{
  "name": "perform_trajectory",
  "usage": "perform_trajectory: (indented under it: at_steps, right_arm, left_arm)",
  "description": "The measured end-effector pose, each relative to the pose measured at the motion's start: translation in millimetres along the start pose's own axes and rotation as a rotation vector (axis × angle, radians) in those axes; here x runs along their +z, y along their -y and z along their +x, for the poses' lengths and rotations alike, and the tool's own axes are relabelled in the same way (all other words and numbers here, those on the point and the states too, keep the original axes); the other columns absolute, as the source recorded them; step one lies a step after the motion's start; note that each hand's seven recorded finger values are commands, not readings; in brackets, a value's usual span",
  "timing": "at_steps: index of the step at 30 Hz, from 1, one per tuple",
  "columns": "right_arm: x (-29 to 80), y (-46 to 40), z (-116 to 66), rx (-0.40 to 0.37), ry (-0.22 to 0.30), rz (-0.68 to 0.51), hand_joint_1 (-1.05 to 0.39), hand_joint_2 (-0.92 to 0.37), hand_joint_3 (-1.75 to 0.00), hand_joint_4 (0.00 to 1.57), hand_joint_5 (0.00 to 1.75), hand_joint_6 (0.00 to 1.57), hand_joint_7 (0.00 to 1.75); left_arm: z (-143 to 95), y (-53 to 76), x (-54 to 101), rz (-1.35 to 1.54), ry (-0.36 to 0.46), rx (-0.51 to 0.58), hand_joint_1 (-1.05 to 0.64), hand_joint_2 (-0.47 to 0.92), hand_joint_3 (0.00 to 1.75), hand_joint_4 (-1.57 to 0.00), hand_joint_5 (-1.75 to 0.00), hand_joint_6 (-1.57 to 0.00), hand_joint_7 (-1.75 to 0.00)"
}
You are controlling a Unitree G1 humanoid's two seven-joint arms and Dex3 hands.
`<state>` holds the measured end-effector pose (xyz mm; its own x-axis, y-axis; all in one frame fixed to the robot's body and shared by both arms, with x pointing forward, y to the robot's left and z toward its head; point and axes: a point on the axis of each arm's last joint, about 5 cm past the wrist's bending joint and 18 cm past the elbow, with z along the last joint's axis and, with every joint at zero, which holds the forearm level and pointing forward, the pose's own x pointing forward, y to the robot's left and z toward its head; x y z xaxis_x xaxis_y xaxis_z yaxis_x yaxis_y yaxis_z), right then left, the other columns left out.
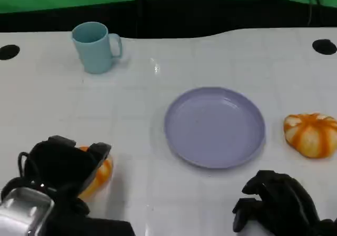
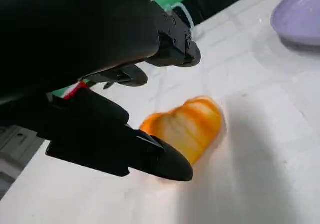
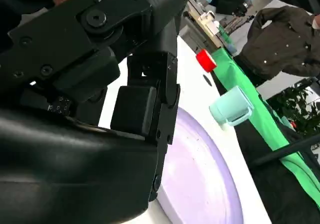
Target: Grasp the bread from the table and place it into the plate.
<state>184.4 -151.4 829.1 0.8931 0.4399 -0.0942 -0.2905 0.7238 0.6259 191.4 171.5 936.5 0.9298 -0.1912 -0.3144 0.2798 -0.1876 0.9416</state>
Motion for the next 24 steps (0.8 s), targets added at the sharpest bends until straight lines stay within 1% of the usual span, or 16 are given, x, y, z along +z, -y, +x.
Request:
perform_trajectory:
  at_steps: [3,6,14,18,19,20,21,22,23,24]
  right_arm:
    - [-0.1,0.2,-0.1,-0.001,0.000,0.000,-1.01,-0.72,-0.01,1.55,0.78,1.57,0.37]
    - [-0.2,0.2,-0.2,-0.001,0.000,0.000,-1.01,-0.73,-0.01,1.55,0.79,1.57,0.38]
    - [-0.2,-0.1,0.4,-0.001,-0.001,0.002,-1.01,-0.72,0.00,1.54,0.78,1.57,0.38]
    - [-0.2,0.0,0.3,-0.001,-0.001,0.002,-1.01,-0.72,0.00,1.55,0.78,1.57,0.38]
    - [-0.2,0.0,0.3,-0.001,-0.001,0.003,-1.01,-0.72,0.00,1.55,0.78,1.57,0.38]
    - [-0.3,0.1,0.2,-0.001,-0.001,0.003,-1.01,-0.72,0.00,1.55,0.78,1.57,0.38]
    - [-0.3,0.0,0.1,-0.001,-0.002,0.003,-1.01,-0.72,0.00,1.55,0.78,1.57,0.38]
    - [-0.3,0.1,0.1,-0.001,-0.002,0.003,-1.02,-0.72,0.00,1.55,0.78,1.57,0.38]
    - [-0.4,0.1,-0.1,-0.001,-0.002,0.003,-1.02,-0.72,0.00,1.55,0.78,1.57,0.38]
    - [-0.5,0.0,0.0,0.000,-0.002,0.002,-1.03,-0.72,0.00,1.55,0.78,1.57,0.38]
  left_arm:
    - [13,0.7,-1.0,0.006,-0.028,-0.026,-0.70,0.87,0.00,-0.28,-0.01,-0.20,-0.01]
    - [24,5.9,-3.6,0.012,-0.055,-0.071,-0.70,0.86,0.00,-0.28,-0.01,-0.20,0.00]
    - [50,23.3,-4.0,0.036,-0.079,-0.148,-0.67,0.86,0.00,-0.28,-0.01,-0.20,0.00]
    - [57,24.4,-3.6,0.042,-0.076,-0.160,-0.65,0.88,0.01,-0.27,0.00,-0.22,-0.01]
    - [59,24.5,-3.5,0.041,-0.076,-0.164,-0.61,0.89,0.01,-0.37,-0.05,-0.26,-0.02]
    - [60,25.1,-3.4,0.036,-0.074,-0.165,-0.60,0.89,0.01,-0.40,-0.06,-0.27,-0.02]
    - [61,26.6,-3.6,0.031,-0.071,-0.163,-0.57,0.90,0.01,-0.51,-0.12,-0.31,-0.04]
    - [63,28.4,-4.1,0.026,-0.066,-0.163,-0.53,0.91,0.04,-0.57,-0.46,-0.44,-0.03]
    - [64,29.1,-4.8,0.014,-0.056,-0.162,-0.52,0.92,0.04,-0.54,-0.68,-0.49,-0.01]
    - [65,29.7,-6.2,0.005,-0.046,-0.161,-0.51,0.92,0.11,-0.60,-0.93,-0.64,-0.05]
